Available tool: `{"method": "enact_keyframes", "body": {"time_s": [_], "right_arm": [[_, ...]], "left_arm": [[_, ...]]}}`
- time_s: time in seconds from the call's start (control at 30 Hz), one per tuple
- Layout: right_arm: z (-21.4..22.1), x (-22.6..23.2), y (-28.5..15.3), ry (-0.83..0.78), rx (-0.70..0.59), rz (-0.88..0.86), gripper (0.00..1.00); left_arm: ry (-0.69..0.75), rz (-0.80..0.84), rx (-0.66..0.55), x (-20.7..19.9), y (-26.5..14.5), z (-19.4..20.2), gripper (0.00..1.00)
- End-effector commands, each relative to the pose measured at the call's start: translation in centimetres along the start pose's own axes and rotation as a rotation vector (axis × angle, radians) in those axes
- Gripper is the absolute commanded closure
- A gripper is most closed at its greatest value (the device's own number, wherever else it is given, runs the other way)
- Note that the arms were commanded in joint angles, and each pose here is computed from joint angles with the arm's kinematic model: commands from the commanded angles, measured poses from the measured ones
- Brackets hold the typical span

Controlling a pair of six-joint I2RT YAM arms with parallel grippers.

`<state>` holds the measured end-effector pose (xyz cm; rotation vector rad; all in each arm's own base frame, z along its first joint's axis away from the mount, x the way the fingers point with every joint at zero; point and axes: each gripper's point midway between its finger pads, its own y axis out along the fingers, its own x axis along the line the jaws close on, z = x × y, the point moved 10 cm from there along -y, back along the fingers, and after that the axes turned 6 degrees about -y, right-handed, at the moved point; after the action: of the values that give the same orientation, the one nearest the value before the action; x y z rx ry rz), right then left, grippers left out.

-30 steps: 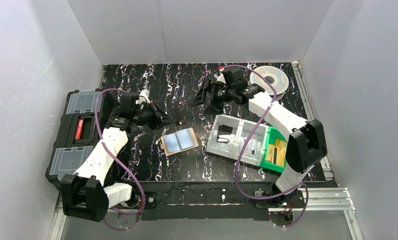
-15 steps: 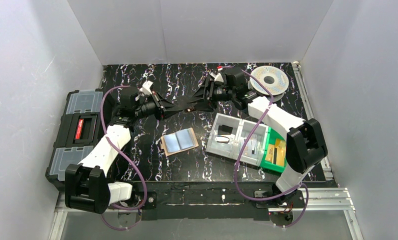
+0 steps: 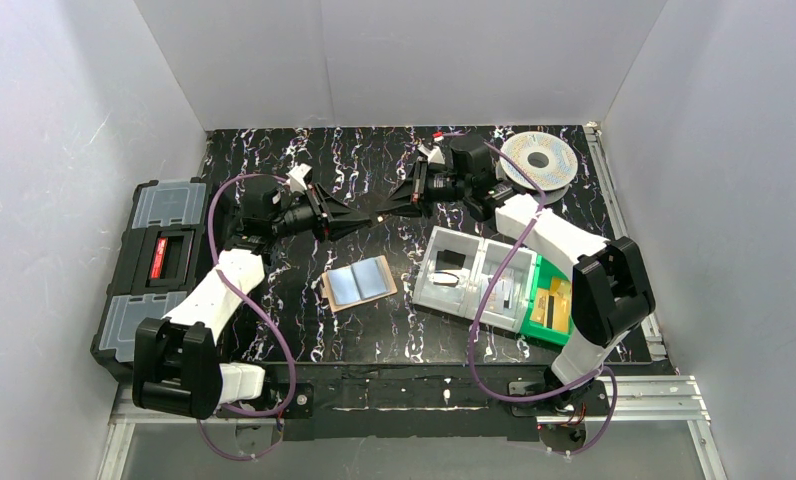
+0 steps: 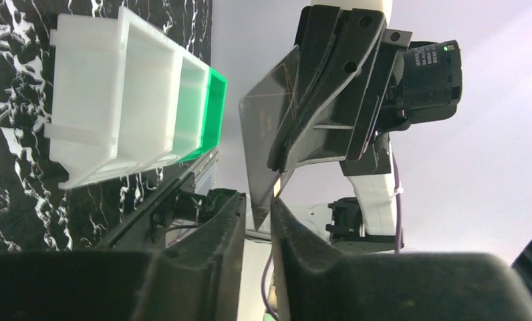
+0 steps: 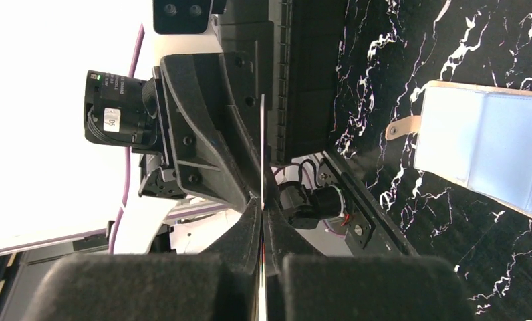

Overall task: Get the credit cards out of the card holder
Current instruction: Place the credit card in the storage box.

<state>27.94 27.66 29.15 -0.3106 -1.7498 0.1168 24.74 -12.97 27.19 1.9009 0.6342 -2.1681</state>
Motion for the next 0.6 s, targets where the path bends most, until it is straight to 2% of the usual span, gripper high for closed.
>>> {"method": "enact_keyframes", "body": {"time_s": [0.0, 0.1, 0.23, 0.4, 0.57], "right_arm": [[0.7, 0.3, -0.9, -0.053, -0.025, 0.032, 0.99], [1.7, -0.3, -2.2, -0.06, -0.084, 0.162, 0.99], [3.3, -2.5, -4.1, -0.052, -0.153, 0.348, 0.99], [5.9, -5.7, -6.8, -0.059, -0.267, 0.58, 0.99], [8.1, -9.2, -8.0, -0.016, -0.318, 0.703, 0.99]], "left_arm": [[0.063, -0.043, 0.023, -0.6, -0.7, 0.5, 0.58], [0.058, -0.163, -0.001, 0.2, -1.3, 0.9, 0.32], [0.08, -0.321, -0.041, 1.2, -2.0, 1.3, 0.14], [0.096, -0.424, -0.051, 2.3, -2.6, 1.5, 0.07], [0.099, -0.444, -0.045, 2.9, -2.7, 1.6, 0.05]]}}
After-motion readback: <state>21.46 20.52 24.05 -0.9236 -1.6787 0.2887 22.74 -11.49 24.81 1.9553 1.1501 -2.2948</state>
